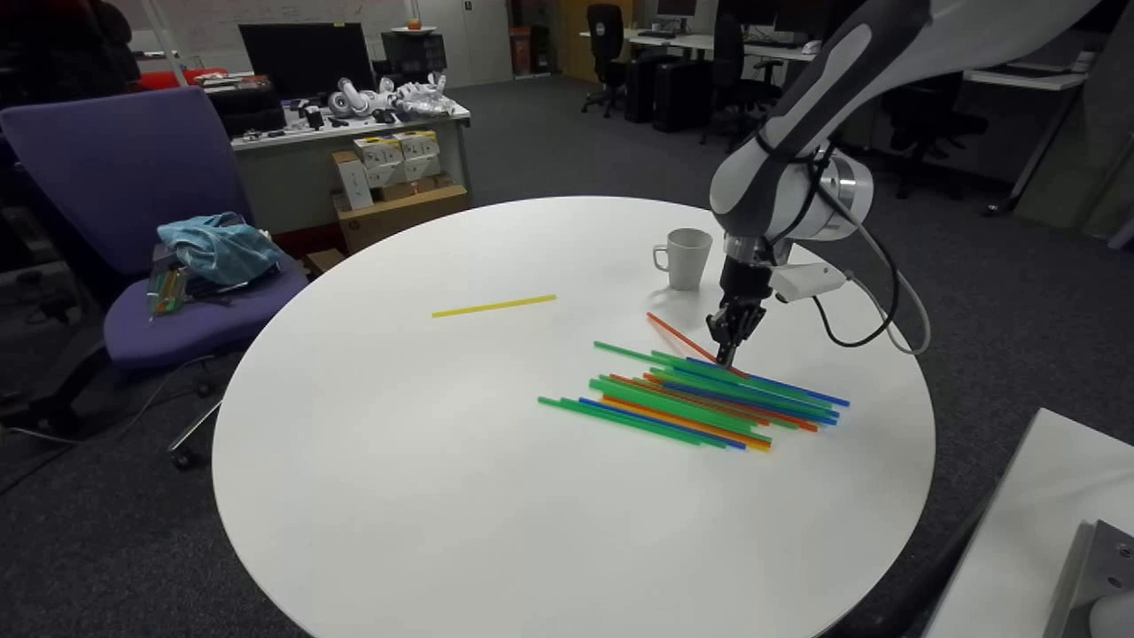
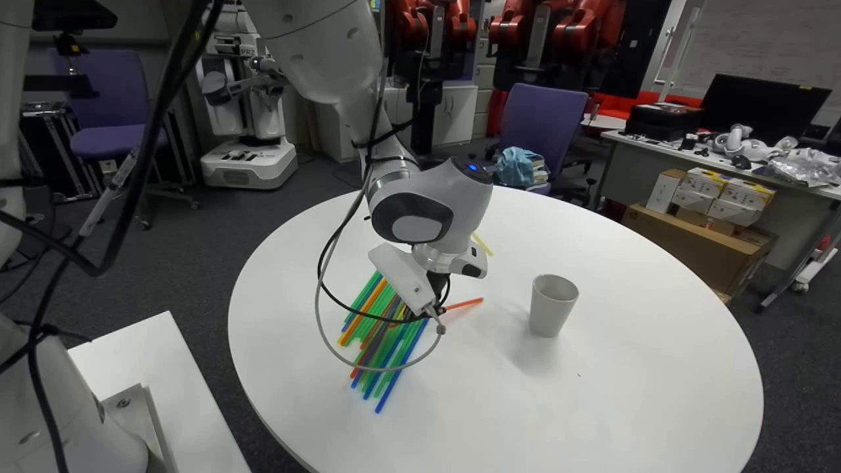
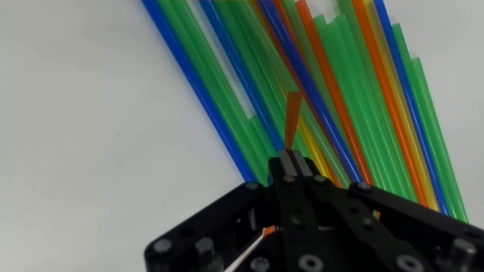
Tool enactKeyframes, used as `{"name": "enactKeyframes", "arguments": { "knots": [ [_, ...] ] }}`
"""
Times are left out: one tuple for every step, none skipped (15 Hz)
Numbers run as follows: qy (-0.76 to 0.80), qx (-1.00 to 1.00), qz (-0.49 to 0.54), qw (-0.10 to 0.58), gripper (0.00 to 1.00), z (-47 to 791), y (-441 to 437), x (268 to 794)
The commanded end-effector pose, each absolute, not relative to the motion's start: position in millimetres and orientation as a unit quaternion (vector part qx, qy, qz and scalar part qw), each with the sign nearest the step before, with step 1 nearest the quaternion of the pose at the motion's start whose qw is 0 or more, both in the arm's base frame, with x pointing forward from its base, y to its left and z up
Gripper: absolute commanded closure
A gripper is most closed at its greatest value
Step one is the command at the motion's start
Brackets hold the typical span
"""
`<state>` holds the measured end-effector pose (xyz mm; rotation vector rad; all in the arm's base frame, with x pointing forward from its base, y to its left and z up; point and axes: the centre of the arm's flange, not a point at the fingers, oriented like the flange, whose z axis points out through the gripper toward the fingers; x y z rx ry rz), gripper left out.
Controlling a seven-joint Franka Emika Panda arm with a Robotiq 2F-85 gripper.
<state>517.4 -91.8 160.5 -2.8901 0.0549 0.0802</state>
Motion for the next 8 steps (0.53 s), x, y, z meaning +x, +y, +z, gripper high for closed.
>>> {"name": "enactKeyframes", "arguments": {
  "knots": [
    [-0.074, -0.984, 0.016, 0.162, 1.00, 212.2, -110.3, 514.3],
    [-0.099, -0.980, 0.018, 0.173, 1.00, 221.2, -113.8, 516.0],
    [-0.125, -0.975, 0.019, 0.183, 1.00, 229.1, -117.7, 518.9],
    [-0.150, -0.969, 0.022, 0.194, 1.00, 233.8, -121.6, 521.4],
    [-0.176, -0.963, 0.024, 0.204, 1.00, 237.1, -125.3, 522.6],
    [-0.204, -0.955, 0.030, 0.212, 1.00, 237.8, -129.5, 522.8],
    [-0.231, -0.948, 0.039, 0.216, 1.00, 234.4, -133.3, 521.2],
    [-0.255, -0.939, 0.048, 0.225, 1.00, 232.1, -136.0, 518.8]
  ]
}}
